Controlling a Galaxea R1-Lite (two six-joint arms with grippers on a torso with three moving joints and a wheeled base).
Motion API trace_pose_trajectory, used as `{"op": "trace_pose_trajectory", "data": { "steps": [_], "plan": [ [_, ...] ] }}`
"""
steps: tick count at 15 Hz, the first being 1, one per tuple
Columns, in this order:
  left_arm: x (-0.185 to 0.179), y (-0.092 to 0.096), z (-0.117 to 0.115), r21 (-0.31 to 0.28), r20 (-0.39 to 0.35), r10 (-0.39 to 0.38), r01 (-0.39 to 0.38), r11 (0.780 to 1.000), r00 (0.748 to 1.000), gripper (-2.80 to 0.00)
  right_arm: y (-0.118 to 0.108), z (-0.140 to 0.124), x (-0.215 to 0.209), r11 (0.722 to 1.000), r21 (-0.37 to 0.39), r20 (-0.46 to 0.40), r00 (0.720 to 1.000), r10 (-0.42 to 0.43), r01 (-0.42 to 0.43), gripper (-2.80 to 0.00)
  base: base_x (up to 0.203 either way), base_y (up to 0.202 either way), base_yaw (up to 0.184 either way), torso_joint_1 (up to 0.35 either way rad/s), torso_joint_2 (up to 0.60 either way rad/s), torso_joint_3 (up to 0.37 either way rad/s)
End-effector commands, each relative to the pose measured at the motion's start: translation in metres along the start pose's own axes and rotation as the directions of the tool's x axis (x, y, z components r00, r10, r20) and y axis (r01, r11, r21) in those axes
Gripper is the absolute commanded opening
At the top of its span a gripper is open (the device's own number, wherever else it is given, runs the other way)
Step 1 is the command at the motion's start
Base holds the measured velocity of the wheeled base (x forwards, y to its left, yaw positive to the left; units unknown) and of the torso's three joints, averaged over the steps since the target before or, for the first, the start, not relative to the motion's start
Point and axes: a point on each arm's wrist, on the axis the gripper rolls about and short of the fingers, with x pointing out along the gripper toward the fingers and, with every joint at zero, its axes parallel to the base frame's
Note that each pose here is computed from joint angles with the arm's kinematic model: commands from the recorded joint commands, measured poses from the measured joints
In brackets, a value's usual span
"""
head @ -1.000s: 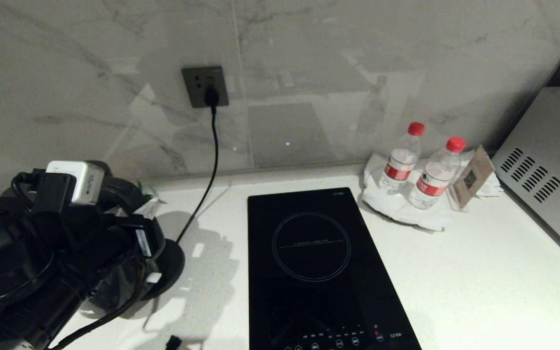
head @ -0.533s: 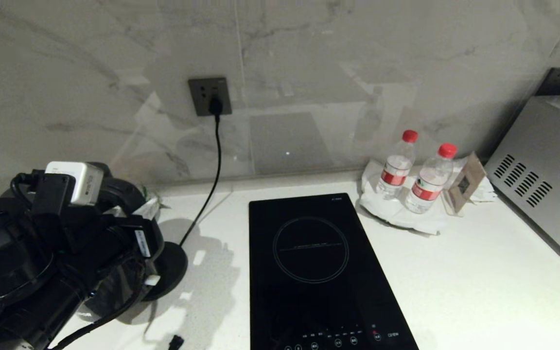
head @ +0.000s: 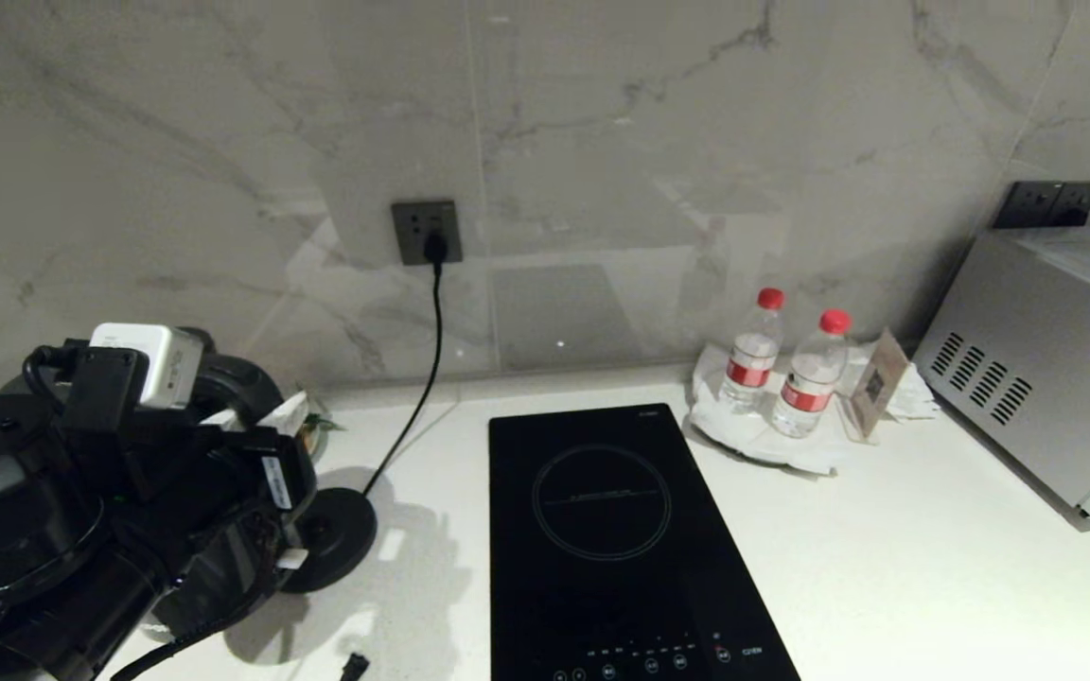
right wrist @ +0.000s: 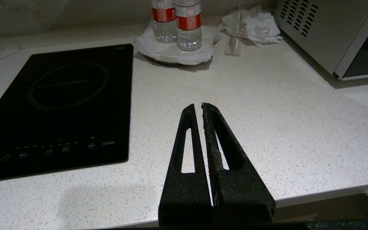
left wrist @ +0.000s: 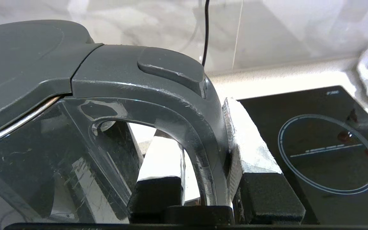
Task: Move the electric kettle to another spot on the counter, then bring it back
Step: Place it by the sink
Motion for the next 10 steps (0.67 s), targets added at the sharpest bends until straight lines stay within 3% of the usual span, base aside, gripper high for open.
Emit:
{"op": "trace_pose_trajectory", "data": {
  "steps": [1,4,10],
  "plan": [
    [0.000,0.000,-0.002,0.001,-0.004,0.000,0.000,1.000,1.000,-2.80,0.000,0.000,0.000,1.000,-0.001,0.000,1.000,0.000,0.000,-2.80,0.000,0.000,0.000,-0.003,0.00,0.203],
    [-0.006,0.002,-0.006,0.003,-0.012,-0.002,0.002,1.000,1.000,-2.80,0.000,0.000,0.000,1.000,0.001,0.000,1.000,0.000,0.000,-2.80,0.000,0.000,0.000,0.003,0.00,0.163],
    [-0.015,0.008,-0.008,0.000,-0.010,0.014,-0.014,1.000,1.000,-2.80,0.000,0.000,0.000,1.000,0.001,0.000,1.000,0.000,0.000,-2.80,0.000,0.000,0.000,0.001,0.00,0.017]
  ]
}}
